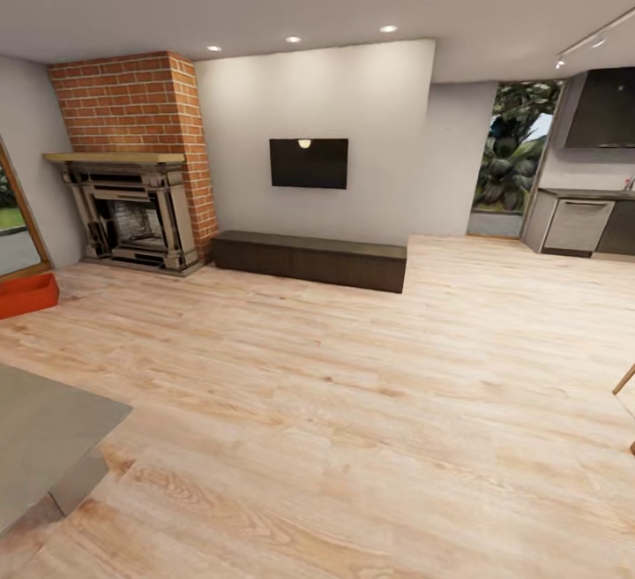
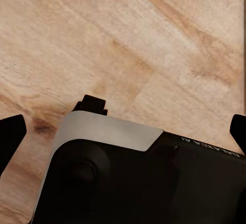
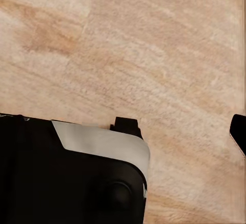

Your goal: Move the two storage containers from the living room to the garage. In the garage, place one container on the floor and stack the other container on top of it (either order is fine).

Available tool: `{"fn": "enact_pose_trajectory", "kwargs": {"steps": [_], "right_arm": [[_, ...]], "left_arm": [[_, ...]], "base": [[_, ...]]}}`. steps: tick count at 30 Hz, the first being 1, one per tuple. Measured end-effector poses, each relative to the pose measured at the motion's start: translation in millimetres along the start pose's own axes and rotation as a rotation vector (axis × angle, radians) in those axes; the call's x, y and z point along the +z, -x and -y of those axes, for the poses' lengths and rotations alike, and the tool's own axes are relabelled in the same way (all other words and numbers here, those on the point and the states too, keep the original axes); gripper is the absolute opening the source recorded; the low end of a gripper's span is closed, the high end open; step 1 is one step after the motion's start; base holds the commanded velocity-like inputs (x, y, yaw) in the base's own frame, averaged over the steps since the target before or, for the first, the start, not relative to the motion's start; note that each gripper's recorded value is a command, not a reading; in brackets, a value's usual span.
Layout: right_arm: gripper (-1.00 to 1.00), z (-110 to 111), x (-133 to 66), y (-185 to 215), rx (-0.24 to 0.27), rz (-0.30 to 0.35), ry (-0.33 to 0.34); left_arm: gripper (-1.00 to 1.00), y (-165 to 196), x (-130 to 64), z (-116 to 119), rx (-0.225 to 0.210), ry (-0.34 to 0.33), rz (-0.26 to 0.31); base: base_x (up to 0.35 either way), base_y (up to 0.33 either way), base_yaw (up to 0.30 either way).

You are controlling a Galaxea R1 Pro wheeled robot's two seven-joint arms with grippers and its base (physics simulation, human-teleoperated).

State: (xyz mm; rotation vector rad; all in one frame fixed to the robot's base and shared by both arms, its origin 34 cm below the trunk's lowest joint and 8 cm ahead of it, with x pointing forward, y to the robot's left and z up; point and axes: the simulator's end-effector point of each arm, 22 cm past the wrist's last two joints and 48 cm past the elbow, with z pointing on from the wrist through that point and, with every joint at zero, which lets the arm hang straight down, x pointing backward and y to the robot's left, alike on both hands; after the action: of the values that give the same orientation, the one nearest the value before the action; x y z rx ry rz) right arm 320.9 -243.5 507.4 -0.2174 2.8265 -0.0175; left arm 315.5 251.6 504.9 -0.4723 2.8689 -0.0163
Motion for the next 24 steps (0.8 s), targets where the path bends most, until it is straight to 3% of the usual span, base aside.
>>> {"fn": "enact_pose_trajectory", "kwargs": {"steps": [24], "right_arm": [[1.00, -0.1, 0.0, -0.3, 0.000, -0.001, 0.000]], "left_arm": [[1.00, -0.3, 0.0, 0.0, 0.000, 0.000, -0.001]], "base": [[0.322, 0.000, 0.000]]}}
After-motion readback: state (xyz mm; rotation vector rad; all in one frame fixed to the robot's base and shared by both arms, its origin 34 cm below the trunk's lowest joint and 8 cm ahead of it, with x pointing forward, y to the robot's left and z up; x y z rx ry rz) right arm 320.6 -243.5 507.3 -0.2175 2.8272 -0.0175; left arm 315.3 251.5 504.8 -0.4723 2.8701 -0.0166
